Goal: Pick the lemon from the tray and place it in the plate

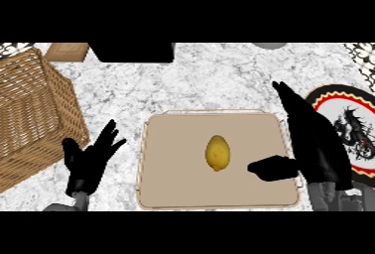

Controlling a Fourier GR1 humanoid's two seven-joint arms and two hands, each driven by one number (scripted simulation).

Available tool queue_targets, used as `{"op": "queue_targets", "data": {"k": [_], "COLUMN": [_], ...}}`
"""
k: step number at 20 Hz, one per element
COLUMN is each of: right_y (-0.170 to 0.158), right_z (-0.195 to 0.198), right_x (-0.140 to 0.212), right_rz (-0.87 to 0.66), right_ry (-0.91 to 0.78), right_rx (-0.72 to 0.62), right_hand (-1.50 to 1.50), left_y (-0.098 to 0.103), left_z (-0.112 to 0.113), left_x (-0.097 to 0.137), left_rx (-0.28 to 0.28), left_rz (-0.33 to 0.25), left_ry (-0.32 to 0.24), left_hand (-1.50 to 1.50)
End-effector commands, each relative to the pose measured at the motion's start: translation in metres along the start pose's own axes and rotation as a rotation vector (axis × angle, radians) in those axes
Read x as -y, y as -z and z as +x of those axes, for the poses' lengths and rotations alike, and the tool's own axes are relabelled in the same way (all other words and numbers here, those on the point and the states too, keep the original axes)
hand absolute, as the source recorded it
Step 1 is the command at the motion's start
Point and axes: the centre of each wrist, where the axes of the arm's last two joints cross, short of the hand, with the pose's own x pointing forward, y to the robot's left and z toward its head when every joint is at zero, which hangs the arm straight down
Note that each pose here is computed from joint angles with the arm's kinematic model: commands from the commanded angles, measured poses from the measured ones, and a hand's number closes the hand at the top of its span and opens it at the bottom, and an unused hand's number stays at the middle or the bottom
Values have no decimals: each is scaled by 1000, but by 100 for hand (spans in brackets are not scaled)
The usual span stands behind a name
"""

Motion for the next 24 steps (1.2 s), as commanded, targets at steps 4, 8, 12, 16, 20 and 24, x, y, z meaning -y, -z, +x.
{"op": "queue_targets", "data": {"k": [4,8,12,16,20,24], "right_y": [-2,11,10,10,1,19], "right_z": [57,56,56,66,60,63], "right_x": [-36,-56,-67,-90,-119,-107], "right_rz": [95,116,166,218,233,209], "right_ry": [-114,-151,-166,-135,-124,-168], "right_rx": [-121,-167,-213,-220,-222,-229], "right_hand": [-150,-150,-150,-150,-150,-150], "left_y": [-11,-5,-10,-2,9,6], "left_z": [-11,-5,-14,2,-6,10], "left_x": [4,-4,3,2,1,-7], "left_rx": [-27,-28,-27,-28,-36,-29], "left_rz": [4,-3,0,-11,17,-2], "left_ry": [14,1,4,-14,6,-23], "left_hand": [0,0,0,0,0,0]}}
